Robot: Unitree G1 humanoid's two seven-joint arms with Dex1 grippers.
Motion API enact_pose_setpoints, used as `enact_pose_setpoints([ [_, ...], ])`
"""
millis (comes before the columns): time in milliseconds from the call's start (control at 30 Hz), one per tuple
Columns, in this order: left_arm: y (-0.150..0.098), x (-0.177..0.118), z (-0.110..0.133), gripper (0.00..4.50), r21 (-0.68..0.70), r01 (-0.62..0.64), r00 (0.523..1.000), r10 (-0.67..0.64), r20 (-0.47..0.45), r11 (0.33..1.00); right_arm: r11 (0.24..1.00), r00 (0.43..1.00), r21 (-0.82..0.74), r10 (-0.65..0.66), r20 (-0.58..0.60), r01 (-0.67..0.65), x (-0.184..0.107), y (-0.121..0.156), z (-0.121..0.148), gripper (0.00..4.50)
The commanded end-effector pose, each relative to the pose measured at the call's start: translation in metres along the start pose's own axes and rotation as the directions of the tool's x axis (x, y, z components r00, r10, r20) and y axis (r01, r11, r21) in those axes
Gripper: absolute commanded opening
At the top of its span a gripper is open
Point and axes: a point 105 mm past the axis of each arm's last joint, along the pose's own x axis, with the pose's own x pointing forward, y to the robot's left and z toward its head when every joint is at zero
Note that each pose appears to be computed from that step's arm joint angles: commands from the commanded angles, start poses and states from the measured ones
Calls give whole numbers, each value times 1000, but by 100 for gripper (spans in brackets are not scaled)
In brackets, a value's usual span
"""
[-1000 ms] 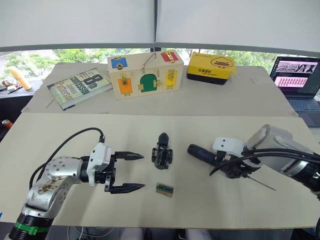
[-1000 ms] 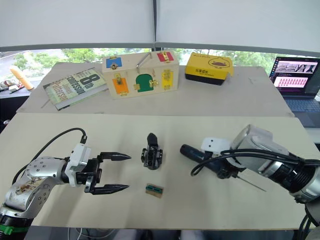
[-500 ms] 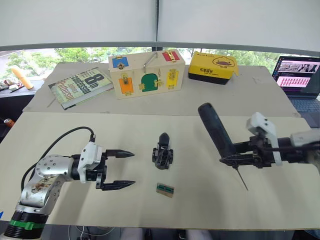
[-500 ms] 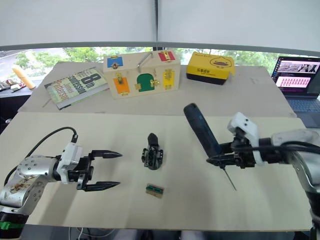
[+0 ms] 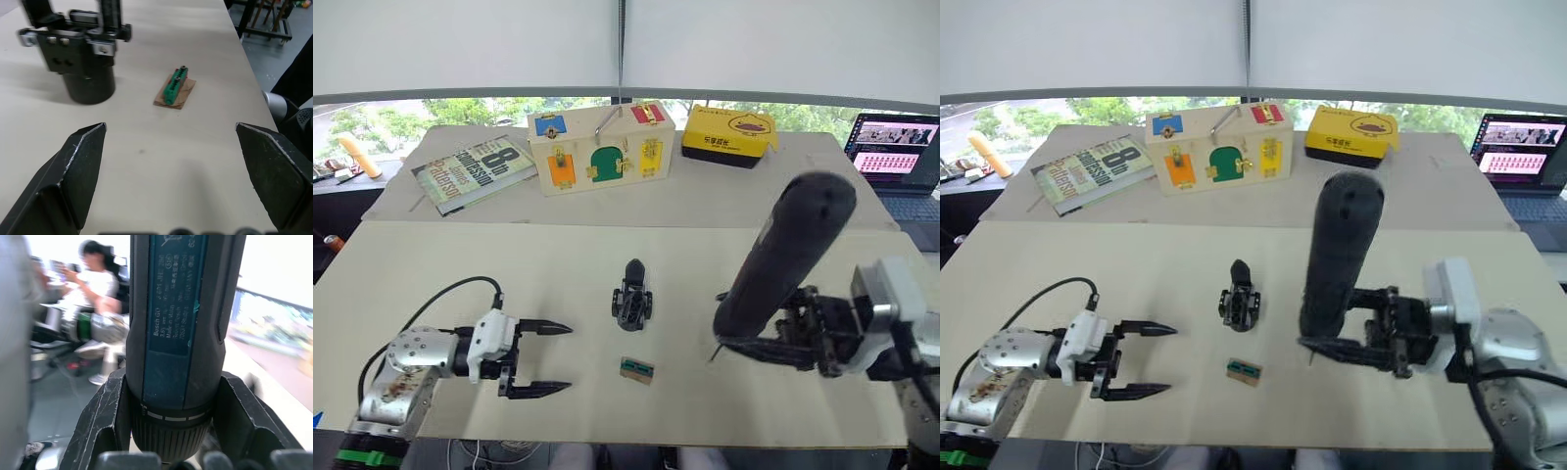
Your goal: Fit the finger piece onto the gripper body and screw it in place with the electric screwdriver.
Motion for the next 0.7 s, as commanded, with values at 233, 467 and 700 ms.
enact_pose_setpoints([
  [233,0,42,-11,450,40,2,1000,-3,19,999,992,989,-51,120,82,-116,35,0,-8,192],
  [467,-5,72,-15,450,26,47,998,-48,34,999,991,990,-62,122,69,-118,46,-10,-15,192],
  [700,-13,87,-14,450,25,107,993,-108,43,994,989,989,-61,138,54,-134,49,-7,-18,192],
])
